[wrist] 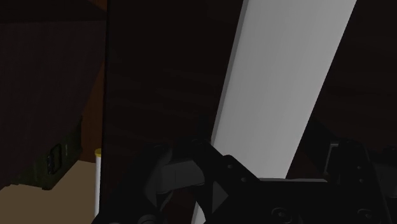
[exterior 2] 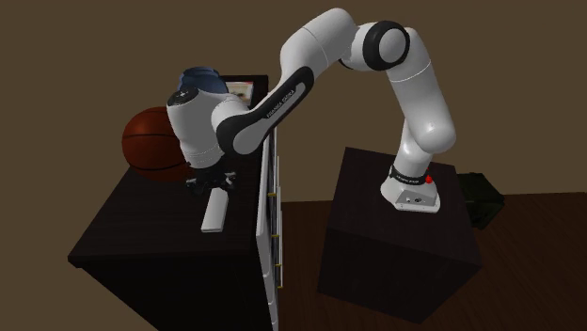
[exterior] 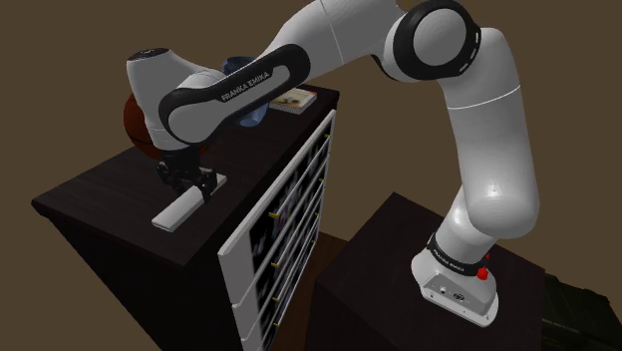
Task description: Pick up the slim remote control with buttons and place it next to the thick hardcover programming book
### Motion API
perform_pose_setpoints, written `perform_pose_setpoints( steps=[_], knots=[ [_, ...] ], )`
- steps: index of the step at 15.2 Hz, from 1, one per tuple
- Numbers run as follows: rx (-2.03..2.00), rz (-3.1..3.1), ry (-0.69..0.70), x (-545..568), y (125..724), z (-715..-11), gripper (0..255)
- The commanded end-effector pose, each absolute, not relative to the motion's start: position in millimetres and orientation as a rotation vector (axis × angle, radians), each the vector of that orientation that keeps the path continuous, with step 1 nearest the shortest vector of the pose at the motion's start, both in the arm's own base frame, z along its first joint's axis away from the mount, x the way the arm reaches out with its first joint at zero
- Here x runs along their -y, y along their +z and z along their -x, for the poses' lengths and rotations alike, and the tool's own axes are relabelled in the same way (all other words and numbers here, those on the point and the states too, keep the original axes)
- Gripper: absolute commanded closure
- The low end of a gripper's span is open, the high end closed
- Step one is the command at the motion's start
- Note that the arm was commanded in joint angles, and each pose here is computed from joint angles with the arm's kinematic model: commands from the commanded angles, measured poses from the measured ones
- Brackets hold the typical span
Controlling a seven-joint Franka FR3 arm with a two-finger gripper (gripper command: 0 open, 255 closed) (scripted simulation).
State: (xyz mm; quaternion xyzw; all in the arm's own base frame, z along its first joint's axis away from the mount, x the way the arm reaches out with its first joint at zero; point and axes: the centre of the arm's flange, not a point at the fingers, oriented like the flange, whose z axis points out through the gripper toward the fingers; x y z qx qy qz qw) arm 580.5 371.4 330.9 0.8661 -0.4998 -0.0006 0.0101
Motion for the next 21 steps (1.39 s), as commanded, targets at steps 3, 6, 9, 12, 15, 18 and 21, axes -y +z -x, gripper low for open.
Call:
perform_pose_setpoints(
  steps=[3, 6, 9, 12, 15, 18, 21],
  knots=[
    [1.560, -2.704, -0.002, -371, 336, -580, 255],
    [1.560, -2.704, -0.002, -371, 352, -580, 255],
    [1.560, -2.704, -0.002, -371, 368, -580, 255],
    [1.560, -2.704, -0.002, -371, 383, -580, 255],
    [1.560, -2.704, -0.002, -371, 399, -580, 255],
    [1.560, -2.704, -0.002, -371, 415, -580, 255],
    [1.560, -2.704, -0.002, -371, 430, -580, 255]
  ],
)
